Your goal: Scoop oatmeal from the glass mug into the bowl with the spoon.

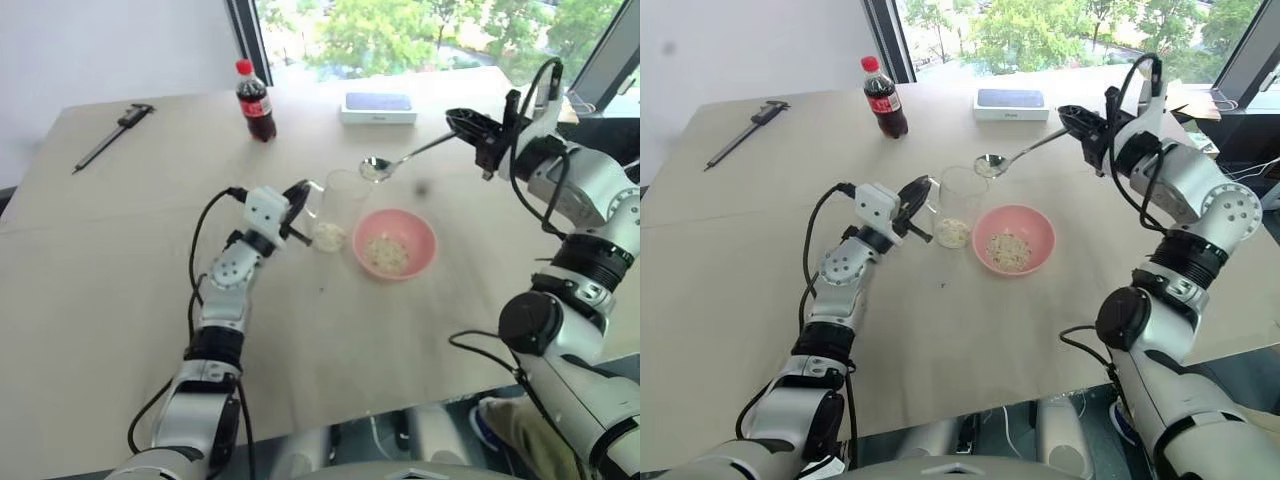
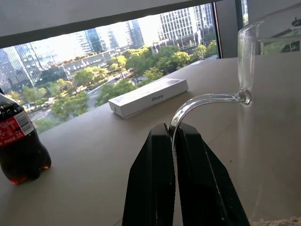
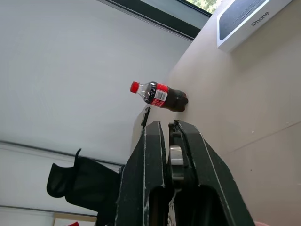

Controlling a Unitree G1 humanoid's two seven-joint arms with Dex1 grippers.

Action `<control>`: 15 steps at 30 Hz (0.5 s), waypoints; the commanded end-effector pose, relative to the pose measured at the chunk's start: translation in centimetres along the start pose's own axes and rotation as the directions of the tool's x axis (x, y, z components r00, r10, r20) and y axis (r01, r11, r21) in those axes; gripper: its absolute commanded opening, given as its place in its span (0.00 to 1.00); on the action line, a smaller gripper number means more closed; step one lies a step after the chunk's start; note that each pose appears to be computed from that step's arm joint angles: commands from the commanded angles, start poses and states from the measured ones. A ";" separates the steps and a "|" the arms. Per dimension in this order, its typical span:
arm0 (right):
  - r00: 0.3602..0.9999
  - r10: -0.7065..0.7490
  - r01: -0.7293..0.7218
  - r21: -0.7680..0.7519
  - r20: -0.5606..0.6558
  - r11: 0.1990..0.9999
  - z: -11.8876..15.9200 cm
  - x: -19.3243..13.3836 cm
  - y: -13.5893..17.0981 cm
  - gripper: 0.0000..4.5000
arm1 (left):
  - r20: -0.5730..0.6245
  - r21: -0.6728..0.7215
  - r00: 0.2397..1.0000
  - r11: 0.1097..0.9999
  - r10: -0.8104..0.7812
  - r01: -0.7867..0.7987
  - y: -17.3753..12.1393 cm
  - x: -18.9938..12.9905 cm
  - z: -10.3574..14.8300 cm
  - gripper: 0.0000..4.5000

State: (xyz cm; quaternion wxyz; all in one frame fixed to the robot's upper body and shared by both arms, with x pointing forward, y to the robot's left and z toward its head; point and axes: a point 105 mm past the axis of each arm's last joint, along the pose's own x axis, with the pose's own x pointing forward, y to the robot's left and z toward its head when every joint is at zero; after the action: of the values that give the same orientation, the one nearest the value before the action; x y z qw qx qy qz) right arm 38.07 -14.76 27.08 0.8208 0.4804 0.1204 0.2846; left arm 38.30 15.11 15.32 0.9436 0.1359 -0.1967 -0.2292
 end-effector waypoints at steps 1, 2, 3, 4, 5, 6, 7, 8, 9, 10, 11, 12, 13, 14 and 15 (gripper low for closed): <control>0.999 0.040 -0.041 -0.104 -0.003 0.994 0.3 -1.9 1.0 0.00 | 0.024 -0.011 0.996 0.997 0.081 -0.081 1.8 -0.6 0.7 0.01; 0.999 0.034 -0.036 -0.130 -0.016 0.991 0.0 -2.3 0.8 0.00 | 0.025 -0.015 0.996 0.996 0.090 -0.090 1.9 -0.7 0.8 0.01; 0.999 0.031 -0.035 -0.146 -0.025 0.989 -0.1 -2.5 0.7 0.00 | 0.026 -0.017 0.995 0.995 0.095 -0.095 2.0 -0.7 0.8 0.01; 0.998 0.029 -0.039 -0.191 -0.051 0.981 -0.5 -2.7 0.7 0.00 | 0.034 -0.019 0.994 0.995 0.099 -0.098 2.0 -0.7 0.9 0.01; 0.997 0.022 -0.038 -0.230 -0.074 0.972 -1.0 -2.9 0.6 0.00 | 0.042 -0.023 0.994 0.994 0.104 -0.103 2.1 -0.7 1.0 0.01; 0.996 0.007 -0.032 -0.272 -0.092 0.962 -1.3 -3.1 0.4 0.00 | 0.049 -0.026 0.993 0.994 0.109 -0.108 2.1 -0.7 1.1 0.01; 0.993 -0.006 -0.034 -0.334 -0.118 0.942 -1.8 -3.2 0.3 0.00 | 0.056 -0.027 0.992 0.993 0.112 -0.111 2.1 -0.7 1.2 0.01; 0.990 -0.015 -0.041 -0.396 -0.137 0.917 -2.3 -3.2 0.5 0.00 | 0.062 -0.026 0.991 0.993 0.115 -0.114 2.1 -0.7 1.3 0.01; 0.989 -0.020 -0.048 -0.453 -0.144 0.890 -2.6 -3.1 0.6 0.00 | 0.066 -0.027 0.991 0.993 0.118 -0.117 2.1 -0.7 1.3 0.01; 0.988 -0.014 -0.065 -0.500 -0.151 0.864 -2.9 -2.9 1.0 0.00 | 0.069 -0.028 0.990 0.993 0.121 -0.119 2.1 -0.7 1.3 0.01; 0.988 -0.006 -0.078 -0.528 -0.155 0.846 -3.0 -2.8 1.2 0.00 | 0.070 -0.029 0.990 0.992 0.122 -0.120 2.1 -0.7 1.3 0.01; 0.986 0.007 -0.104 -0.569 -0.169 0.816 -3.4 -2.6 1.6 0.00 | 0.072 -0.029 0.990 0.992 0.123 -0.121 2.1 -0.6 1.4 0.01; 0.982 0.014 -0.133 -0.638 -0.188 0.758 -3.9 -2.5 2.1 0.00 | 0.073 -0.029 0.990 0.992 0.124 -0.122 2.1 -0.6 1.4 0.01; 0.977 0.019 -0.164 -0.697 -0.211 0.698 -4.4 -2.4 2.6 0.00 | 0.074 -0.030 0.989 0.992 0.124 -0.122 2.0 -0.6 1.4 0.01; 0.972 0.026 -0.199 -0.758 -0.234 0.621 -5.0 -2.4 3.0 0.00 | 0.076 -0.031 0.989 0.992 0.126 -0.124 2.0 -0.6 1.4 0.01</control>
State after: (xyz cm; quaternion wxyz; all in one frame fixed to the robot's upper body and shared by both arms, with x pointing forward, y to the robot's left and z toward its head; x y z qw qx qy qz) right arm 33.81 -12.54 25.20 0.9150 0.1241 0.0966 0.3714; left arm 38.33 16.70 15.22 0.9566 0.1035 -0.1977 -0.1875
